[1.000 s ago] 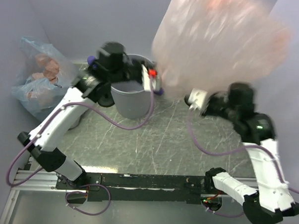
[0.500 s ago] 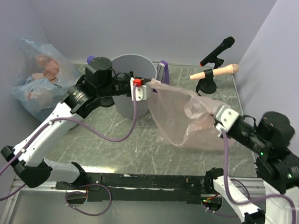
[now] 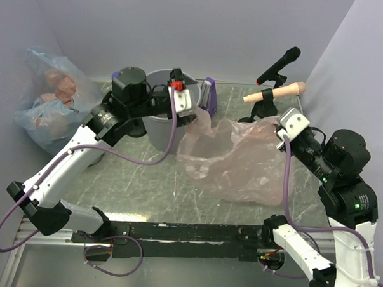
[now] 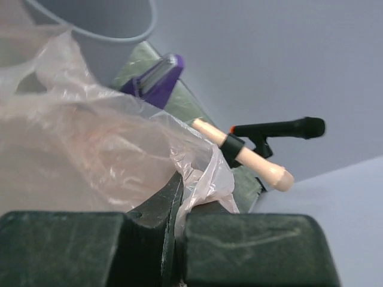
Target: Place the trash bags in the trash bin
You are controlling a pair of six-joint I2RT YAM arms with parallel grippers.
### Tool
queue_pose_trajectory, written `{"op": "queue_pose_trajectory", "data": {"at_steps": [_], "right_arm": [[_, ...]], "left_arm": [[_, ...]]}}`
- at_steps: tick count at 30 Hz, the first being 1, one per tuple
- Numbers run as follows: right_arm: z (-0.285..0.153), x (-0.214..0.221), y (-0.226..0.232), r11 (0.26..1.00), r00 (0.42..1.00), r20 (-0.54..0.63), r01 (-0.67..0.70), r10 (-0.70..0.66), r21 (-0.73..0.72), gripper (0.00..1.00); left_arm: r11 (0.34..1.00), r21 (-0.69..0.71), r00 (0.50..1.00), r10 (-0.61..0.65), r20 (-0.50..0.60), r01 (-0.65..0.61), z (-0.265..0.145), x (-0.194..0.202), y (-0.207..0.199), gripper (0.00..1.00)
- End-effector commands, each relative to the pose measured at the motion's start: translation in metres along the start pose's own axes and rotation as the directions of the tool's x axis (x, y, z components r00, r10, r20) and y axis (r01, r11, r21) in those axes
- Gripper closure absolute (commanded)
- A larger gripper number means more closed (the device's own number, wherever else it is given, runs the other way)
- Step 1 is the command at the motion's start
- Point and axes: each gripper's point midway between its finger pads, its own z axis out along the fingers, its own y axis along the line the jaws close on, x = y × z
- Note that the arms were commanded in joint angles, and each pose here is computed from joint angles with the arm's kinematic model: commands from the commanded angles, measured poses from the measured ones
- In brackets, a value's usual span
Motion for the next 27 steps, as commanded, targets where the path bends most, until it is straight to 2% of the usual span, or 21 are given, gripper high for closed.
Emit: {"op": "queue_pose_trajectory", "data": {"at_steps": [1,5,7,11,14,16,18,20,24,27], "right_arm": [[0.009,-0.001,-0.038,0.982,0.999,0.001,-0.045,0.045,0.185,1.00],[0.013,-0.008,-0.050,0.973,0.999,0.035,-0.025,0.017,0.229,1.00],[0.013,-0.009,-0.055,0.969,0.999,0.035,-0.014,0.006,0.246,1.00],[0.010,-0.004,-0.060,0.958,1.000,0.020,0.013,-0.020,0.285,1.00],[0.003,-0.013,-0.069,0.945,0.998,0.045,0.017,-0.034,0.327,1.00],[0.001,-0.016,-0.074,0.939,0.998,0.045,0.022,-0.040,0.343,1.00],[0.002,-0.017,-0.078,0.936,0.999,0.038,0.023,-0.039,0.351,1.00],[0.008,-0.012,-0.077,0.938,0.999,0.026,0.022,-0.033,0.346,1.00],[0.016,0.005,-0.081,0.927,1.000,-0.025,0.001,0.009,0.375,1.00],[0.012,0.006,-0.089,0.911,0.999,-0.032,-0.003,0.017,0.412,1.00]], "left_arm": [[0.988,-0.099,0.987,-0.107,0.117,0.119,-0.034,-0.071,0.043,0.08],[0.948,-0.177,0.963,-0.251,0.102,0.266,-0.055,-0.067,0.066,0.03],[0.928,-0.210,0.951,-0.305,0.044,0.308,-0.058,-0.043,0.064,0.01],[0.920,-0.234,0.929,-0.349,-0.126,0.314,-0.055,0.020,0.050,0.00],[0.912,-0.244,0.912,-0.373,-0.169,0.328,-0.052,0.047,0.049,0.01],[0.924,-0.201,0.929,-0.352,-0.118,0.325,-0.053,0.033,0.050,0.01],[0.953,-0.088,0.955,-0.293,-0.047,0.289,-0.052,0.007,0.040,0.01],[0.960,0.025,0.960,-0.279,-0.003,0.279,-0.049,-0.012,0.027,0.01],[0.950,0.079,0.953,-0.304,0.007,0.303,-0.045,-0.028,0.029,0.01],[0.956,0.036,0.957,-0.290,-0.021,0.290,-0.047,-0.020,0.034,0.01]]}}
